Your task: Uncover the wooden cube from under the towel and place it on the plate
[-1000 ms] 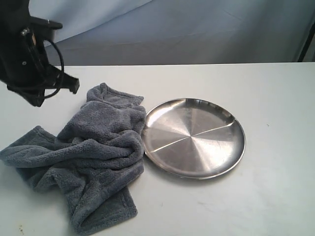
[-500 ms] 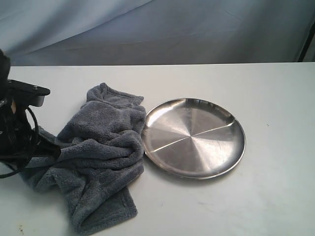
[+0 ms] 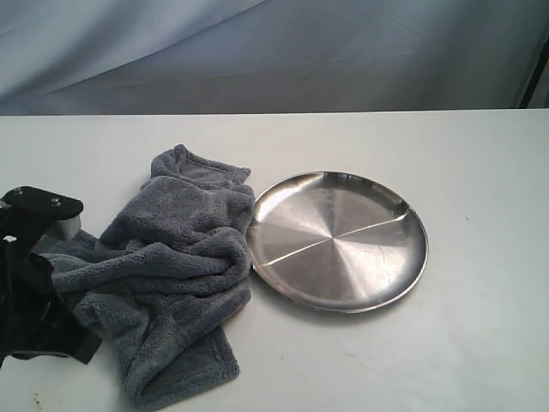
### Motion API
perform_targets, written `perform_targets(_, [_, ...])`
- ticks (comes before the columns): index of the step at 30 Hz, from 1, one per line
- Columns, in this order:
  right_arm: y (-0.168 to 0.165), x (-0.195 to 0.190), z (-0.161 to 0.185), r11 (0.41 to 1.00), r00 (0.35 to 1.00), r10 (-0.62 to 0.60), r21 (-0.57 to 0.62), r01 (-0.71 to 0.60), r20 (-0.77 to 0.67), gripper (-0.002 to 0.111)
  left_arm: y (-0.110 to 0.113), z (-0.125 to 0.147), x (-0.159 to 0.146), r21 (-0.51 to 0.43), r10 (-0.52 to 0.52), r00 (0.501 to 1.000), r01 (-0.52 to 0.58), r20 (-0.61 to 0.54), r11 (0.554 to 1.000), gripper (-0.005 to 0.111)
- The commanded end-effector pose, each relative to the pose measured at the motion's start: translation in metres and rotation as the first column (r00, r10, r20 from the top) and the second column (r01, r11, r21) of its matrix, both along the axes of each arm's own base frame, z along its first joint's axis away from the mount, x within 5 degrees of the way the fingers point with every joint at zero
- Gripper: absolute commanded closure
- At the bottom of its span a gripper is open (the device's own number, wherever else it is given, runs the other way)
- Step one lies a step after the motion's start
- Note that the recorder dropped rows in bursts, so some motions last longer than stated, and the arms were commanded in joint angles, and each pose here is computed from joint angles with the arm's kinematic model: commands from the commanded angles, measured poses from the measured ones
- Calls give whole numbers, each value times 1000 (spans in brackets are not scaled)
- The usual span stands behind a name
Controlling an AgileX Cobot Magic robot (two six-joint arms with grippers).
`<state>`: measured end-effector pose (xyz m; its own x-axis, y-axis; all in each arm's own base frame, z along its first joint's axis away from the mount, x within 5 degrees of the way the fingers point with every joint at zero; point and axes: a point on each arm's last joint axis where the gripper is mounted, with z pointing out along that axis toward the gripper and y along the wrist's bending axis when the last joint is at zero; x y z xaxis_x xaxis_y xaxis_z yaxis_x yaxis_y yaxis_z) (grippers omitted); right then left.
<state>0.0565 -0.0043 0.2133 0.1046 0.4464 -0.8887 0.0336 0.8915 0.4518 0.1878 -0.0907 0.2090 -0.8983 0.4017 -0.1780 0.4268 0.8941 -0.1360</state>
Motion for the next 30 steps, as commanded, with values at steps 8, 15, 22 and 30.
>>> perform_targets(8, [0, 0, -2, 1000, 1000, 5, 9, -5, -6, 105, -53, -3, -41, 191, -261, 960, 239, 102, 952, 107])
perform_targets(15, [0, 0, -2, 1000, 1000, 5, 9, -5, -6, 105, -90, 4, -52, 45, -238, 926, 235, 292, 971, 107])
perform_targets(22, [0, 0, -2, 1000, 1000, 5, 9, -5, -6, 105, -123, -6, -27, 139, -295, 918, 267, 264, 954, 107])
perform_targets(30, [0, 0, -2, 1000, 1000, 5, 9, -5, -6, 105, -169, -43, 12, 317, -361, 914, 292, 187, 902, 101])
